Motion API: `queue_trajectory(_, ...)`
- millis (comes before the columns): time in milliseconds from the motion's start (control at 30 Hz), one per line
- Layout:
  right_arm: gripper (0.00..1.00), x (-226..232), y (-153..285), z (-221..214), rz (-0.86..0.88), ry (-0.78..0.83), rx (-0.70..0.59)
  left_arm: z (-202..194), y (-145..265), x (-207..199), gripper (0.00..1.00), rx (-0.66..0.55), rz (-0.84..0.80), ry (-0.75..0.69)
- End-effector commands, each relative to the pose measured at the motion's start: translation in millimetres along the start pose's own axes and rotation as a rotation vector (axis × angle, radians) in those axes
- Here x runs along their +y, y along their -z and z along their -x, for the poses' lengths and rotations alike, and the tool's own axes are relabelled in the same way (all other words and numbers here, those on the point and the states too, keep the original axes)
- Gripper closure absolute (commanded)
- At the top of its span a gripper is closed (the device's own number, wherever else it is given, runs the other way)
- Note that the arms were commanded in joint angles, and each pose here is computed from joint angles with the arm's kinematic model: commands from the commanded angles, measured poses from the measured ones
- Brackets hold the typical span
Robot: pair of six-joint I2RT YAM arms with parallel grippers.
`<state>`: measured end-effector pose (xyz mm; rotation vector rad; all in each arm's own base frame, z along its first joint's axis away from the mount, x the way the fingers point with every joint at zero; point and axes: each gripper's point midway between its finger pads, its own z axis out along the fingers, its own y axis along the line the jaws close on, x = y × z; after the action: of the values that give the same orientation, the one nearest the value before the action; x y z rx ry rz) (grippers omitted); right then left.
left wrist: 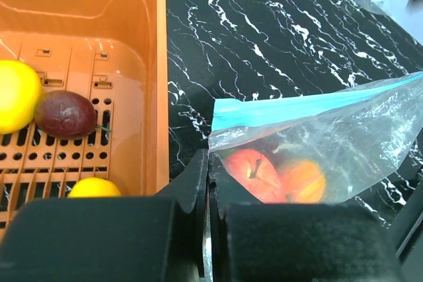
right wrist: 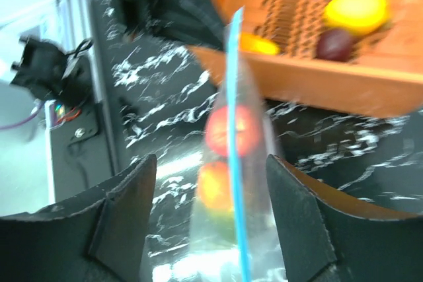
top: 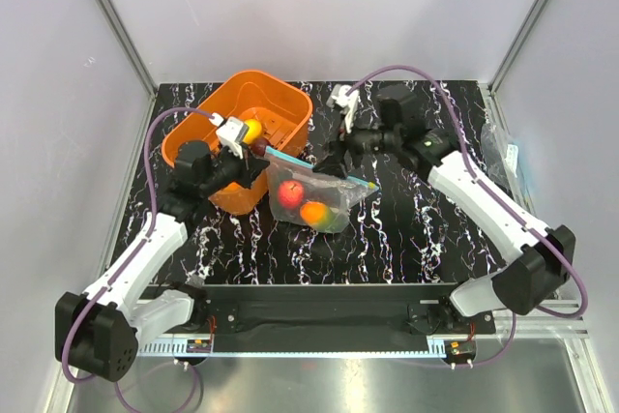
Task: Place the food in the zip-top bag and seal the zipper
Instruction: Reset both arms
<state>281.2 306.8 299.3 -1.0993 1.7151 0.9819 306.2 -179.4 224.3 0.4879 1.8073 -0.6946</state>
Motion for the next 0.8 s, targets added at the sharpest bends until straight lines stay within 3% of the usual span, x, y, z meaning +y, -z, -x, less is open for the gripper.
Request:
queue_trajectory(0, 0.27, 19.3, -4.4, 2.4, 0.069, -0.014, 0.024, 41.2, -2.3, -4.0, 1.00, -0.095, -0.016, -0.087)
queue_trajectory(167, 0.24, 10.0, -6.3, -10.9, 0.000, -0.025, 0.060, 43.9, -3.3, -3.4, 0.99, -0.095, -0.015, -0.090)
queue_trajectory(200, 0.19, 5.8, -6.2, -9.8, -0.024, -0.032, 0.056, 43.3, -3.8, -1.7, 0.91, -0.091, -0.005, -0.084)
queue_trajectory(233, 0.13, 3.0, -4.7, -7.4, -0.058, -0.074, 0.049, 43.1, -4.1, 0.0, 0.72, -0.086, 0.006, -0.071)
queue_trajectory(300, 0.02, -13.8, -1.1, -2.2, -0.176, -0.127, 0.037, 48.0, -2.1, 1.5, 0.58, -0.091, 0.023, -0.067)
queue_trajectory(333, 0.00, -18.3, 1.6, 5.7, -0.223, -0.188, 0.018, 50.6, -0.7, 1.3, 0.45, -0.097, 0.030, -0.052)
queue_trajectory(533, 0.00, -58.7, 41.7, 30.4, -0.606, -0.405, -0.035, 75.4, 31.0, 3.7, 0.33, -0.139, 0.152, 0.044)
queue_trajectory(667, 0.00, -75.2, 86.8, 30.2, -0.849, -0.440, -0.082, 73.1, 64.5, 26.5, 0.01, -0.178, 0.373, 0.186)
queue_trajectory(733, 0.00, -78.9, 102.1, 22.6, -0.932, -0.461, -0.087, 82.0, 88.7, 31.6, 0.01, -0.253, 0.464, 0.284)
queue_trajectory(767, 0.00, -82.3, 119.9, 23.5, -1.010, -0.459, -0.115, 74.5, 105.7, 48.2, 0.01, -0.261, 0.598, 0.335)
